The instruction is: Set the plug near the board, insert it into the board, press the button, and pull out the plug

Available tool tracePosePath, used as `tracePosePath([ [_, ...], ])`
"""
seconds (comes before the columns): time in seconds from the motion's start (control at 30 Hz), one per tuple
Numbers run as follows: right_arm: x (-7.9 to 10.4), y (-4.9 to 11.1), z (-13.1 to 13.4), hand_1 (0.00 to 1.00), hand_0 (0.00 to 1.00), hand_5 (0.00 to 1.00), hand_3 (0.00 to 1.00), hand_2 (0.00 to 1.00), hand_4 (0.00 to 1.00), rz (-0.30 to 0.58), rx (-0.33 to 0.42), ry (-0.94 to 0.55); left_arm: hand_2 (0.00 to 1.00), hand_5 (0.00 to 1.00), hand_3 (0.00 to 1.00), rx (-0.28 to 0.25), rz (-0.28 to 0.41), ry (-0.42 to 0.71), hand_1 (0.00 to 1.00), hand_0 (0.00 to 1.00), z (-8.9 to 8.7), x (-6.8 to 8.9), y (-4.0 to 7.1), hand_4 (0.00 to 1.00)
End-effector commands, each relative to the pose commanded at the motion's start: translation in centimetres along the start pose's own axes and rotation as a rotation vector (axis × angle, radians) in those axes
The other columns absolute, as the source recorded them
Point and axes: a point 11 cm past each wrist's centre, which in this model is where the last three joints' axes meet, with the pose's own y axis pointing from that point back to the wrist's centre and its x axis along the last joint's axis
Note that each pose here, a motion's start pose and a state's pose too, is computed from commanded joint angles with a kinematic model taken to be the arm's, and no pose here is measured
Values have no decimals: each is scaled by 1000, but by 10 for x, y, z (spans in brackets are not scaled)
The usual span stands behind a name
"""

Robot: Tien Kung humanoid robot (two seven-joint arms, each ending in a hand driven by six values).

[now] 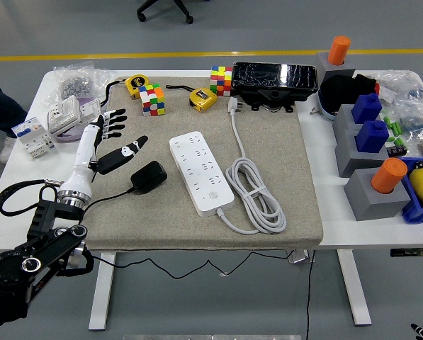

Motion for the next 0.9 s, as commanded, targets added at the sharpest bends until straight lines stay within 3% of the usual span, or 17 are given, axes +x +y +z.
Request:
tracePosePath([
  [0.57,6,1,3,633,523,410,551,622,890,8,2,-14,672,432,744,11,52,43,649,576,4,20,-7,866],
  [0.9,12,1,4,633,522,410,550,622,889,21,3,-34,670,444,743,7,53,81,642,578,10,20,-9,854],
])
